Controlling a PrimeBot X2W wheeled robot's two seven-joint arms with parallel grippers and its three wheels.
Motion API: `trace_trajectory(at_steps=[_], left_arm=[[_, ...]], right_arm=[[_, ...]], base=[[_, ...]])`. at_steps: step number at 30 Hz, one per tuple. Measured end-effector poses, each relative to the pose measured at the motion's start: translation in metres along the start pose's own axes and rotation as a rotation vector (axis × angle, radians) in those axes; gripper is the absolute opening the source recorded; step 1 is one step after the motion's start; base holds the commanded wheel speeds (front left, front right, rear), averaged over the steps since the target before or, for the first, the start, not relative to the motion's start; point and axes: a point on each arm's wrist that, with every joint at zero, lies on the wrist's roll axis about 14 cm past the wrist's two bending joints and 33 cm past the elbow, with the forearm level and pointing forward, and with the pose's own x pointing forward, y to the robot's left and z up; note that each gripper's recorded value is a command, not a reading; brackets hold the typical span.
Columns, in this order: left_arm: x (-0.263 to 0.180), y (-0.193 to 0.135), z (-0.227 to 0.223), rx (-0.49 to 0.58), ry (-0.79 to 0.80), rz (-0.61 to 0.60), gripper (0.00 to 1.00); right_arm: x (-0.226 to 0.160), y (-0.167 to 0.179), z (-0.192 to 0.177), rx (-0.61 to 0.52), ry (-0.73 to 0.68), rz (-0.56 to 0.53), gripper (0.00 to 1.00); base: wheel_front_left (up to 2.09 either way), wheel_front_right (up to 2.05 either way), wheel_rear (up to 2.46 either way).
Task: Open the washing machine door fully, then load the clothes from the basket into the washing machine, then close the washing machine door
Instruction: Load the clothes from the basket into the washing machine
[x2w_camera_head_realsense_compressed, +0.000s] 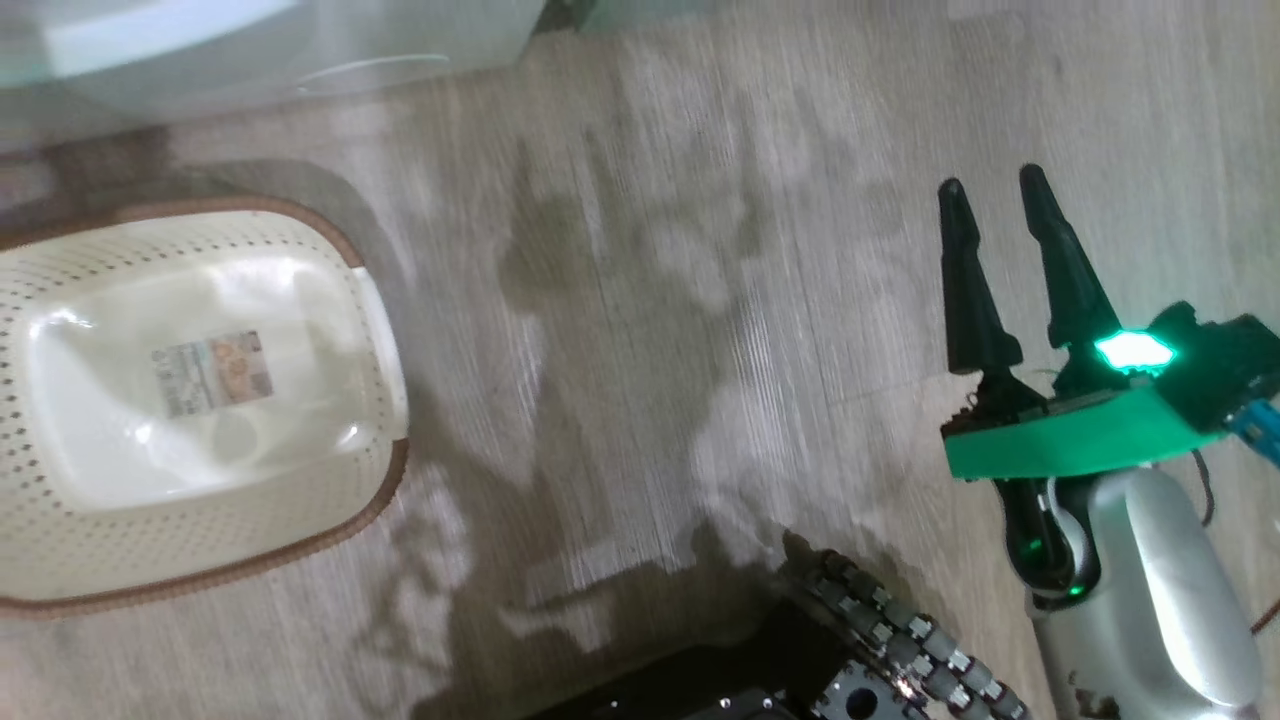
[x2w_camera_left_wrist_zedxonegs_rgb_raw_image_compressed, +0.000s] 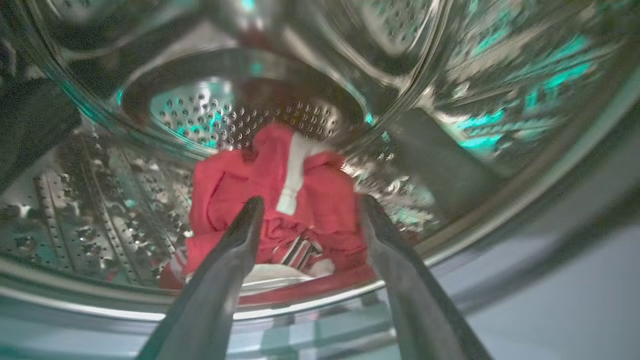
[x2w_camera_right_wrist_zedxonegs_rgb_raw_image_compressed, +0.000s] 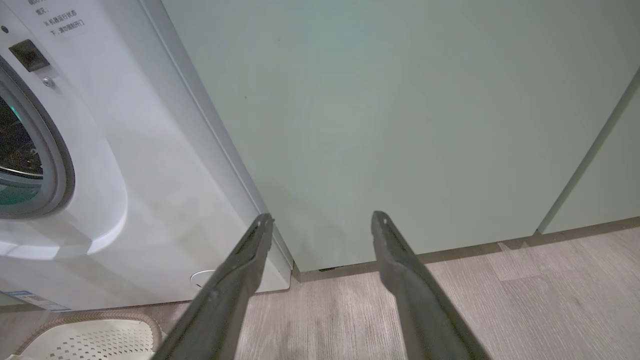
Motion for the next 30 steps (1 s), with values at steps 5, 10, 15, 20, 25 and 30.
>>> trace_trajectory(at_steps=[5, 10, 15, 20, 25, 30], left_arm=[[-0.037, -0.013, 0.024, -0.042, -0.062, -0.008, 1.0], [-0.08, -0.015, 0.048, -0.061, -0.113, -0.003, 1.0], [-0.122, -0.017, 0.067, -0.106, -0.143, 0.018, 1.0], [-0.162, -0.013, 0.076, -0.132, -0.147, 0.061, 1.0], [-0.198, -0.007, 0.079, -0.191, -0.127, 0.12, 1.0], [-0.229, 0.001, 0.086, -0.215, -0.126, 0.171, 1.0]], right_arm=[[-0.005, 0.002, 0.008, -0.01, -0.019, 0.006, 1.0], [-0.005, 0.011, 0.017, -0.022, -0.047, 0.034, 1.0], [-0.003, 0.02, 0.031, -0.039, -0.088, 0.061, 1.0], [-0.005, 0.027, 0.044, -0.057, -0.113, 0.083, 1.0], [-0.01, 0.036, 0.057, -0.072, -0.124, 0.106, 1.0], [-0.015, 0.045, 0.072, -0.081, -0.146, 0.13, 1.0]], base=[[0.0, 0.0, 0.0], [0.0, 0.0, 0.0], [0.0, 0.0, 0.0], [0.0, 0.0, 0.0], [0.0, 0.0, 0.0], [0.0, 0.0, 0.0]])
